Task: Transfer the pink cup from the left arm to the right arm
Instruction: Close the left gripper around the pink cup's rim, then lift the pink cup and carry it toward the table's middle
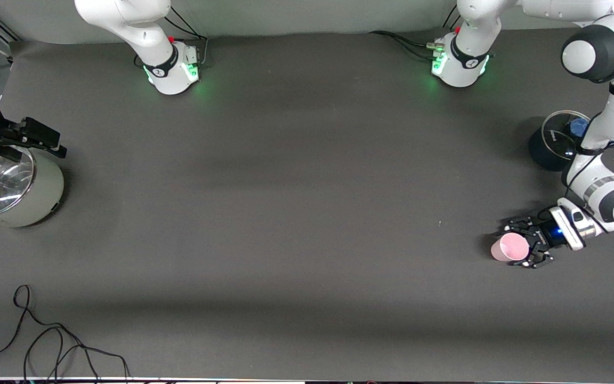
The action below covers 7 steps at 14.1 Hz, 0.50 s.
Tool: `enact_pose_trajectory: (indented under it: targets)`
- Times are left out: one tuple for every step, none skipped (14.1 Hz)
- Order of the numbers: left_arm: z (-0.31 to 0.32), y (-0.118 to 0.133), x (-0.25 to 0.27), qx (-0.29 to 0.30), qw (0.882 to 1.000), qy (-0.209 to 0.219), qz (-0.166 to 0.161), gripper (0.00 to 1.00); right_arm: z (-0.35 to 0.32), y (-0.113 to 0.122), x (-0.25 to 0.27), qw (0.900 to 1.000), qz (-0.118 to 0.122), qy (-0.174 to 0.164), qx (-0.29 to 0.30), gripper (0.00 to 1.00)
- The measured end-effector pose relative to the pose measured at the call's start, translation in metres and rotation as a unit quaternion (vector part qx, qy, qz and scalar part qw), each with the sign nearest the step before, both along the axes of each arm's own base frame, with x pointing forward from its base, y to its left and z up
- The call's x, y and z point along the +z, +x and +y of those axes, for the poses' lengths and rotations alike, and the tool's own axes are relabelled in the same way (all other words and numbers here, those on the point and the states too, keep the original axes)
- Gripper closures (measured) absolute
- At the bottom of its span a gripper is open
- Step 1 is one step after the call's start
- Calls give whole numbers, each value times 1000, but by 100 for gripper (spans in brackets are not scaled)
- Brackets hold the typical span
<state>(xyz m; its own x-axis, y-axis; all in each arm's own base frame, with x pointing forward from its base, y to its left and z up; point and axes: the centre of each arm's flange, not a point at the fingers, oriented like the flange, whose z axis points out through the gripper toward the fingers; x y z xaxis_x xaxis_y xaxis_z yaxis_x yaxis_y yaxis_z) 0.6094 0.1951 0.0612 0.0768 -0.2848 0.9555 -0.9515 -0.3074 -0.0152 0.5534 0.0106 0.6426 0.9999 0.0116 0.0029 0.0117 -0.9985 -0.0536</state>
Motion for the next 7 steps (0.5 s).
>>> enact_pose_trajectory:
  targets:
    - [-1, 0, 0, 0, 1000, 0, 0, 0, 0, 0, 0, 1000, 0, 0, 0, 0]
    - [-2, 1, 0, 0, 1000, 0, 0, 1, 0, 0, 0, 1000, 0, 0, 0, 0]
    - [-2, 1, 0, 0, 1000, 0, 0, 5, 0, 0, 0, 1000, 0, 0, 0, 0]
    - [-2, 1, 0, 0, 1000, 0, 0, 18, 0, 0, 0, 1000, 0, 0, 0, 0]
    - [-2, 1, 0, 1, 1000, 0, 0, 28, 0, 0, 0, 1000, 0, 0, 0, 0]
    - [-2, 1, 0, 1, 1000, 0, 0, 28, 0, 0, 0, 1000, 0, 0, 0, 0]
    - [-2, 1, 0, 1, 1000, 0, 0, 34, 0, 0, 0, 1000, 0, 0, 0, 0]
